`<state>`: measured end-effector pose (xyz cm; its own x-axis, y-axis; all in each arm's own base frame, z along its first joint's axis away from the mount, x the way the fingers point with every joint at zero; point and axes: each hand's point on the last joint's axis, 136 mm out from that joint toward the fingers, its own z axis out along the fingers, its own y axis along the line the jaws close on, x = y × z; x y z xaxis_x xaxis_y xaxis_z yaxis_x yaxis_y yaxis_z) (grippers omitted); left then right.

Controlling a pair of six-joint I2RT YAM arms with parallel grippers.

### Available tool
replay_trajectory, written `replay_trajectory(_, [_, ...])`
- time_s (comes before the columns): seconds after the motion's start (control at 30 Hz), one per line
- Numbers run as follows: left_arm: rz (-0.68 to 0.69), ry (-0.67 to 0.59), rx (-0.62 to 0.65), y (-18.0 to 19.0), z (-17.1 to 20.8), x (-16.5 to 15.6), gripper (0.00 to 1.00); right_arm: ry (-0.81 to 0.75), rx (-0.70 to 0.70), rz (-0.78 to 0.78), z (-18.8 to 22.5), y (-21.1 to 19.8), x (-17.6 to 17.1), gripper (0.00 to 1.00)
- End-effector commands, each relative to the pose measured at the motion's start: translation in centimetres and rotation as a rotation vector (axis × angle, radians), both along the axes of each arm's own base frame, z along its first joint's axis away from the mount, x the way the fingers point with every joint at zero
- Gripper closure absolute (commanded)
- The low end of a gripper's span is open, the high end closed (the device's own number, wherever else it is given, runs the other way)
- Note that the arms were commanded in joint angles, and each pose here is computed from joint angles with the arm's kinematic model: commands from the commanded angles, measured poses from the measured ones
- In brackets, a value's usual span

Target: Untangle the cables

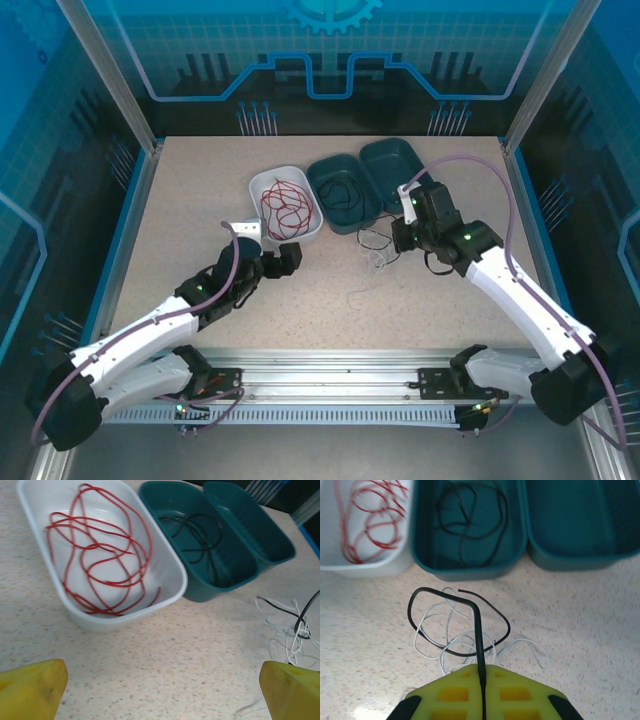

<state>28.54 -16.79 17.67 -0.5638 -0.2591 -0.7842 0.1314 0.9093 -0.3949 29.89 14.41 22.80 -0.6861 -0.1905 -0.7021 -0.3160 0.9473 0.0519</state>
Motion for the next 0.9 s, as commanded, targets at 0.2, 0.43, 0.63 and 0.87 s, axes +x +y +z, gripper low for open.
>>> replay_trajectory(0.2, [-0.373,-0.18,-0.189,-7.0,5.2,-1.2,0.01,-0.085,0.009,0.081,5.1,1.8,-2.0,0.94])
replay_trajectory(0.43, [-0.479,-0.219,-0.187,-11.0,5.9,-1.3,0.01,-0.071,0.048,0.101,5.4,3.6,-2.4,0.96])
replay_trajectory(0.63, [-0.482,-0.19,-0.192,-14.1,4.1,-0.5,0.03,-0.05,0.08,0.107,5.5,4.5,-2.8,0.97])
replay_trajectory(0.87, [-0.297,-0.134,-0.195,-14.3,1.5,3.0,0.2,-0.041,0.111,0.123,5.9,5.2,-3.7,0.97])
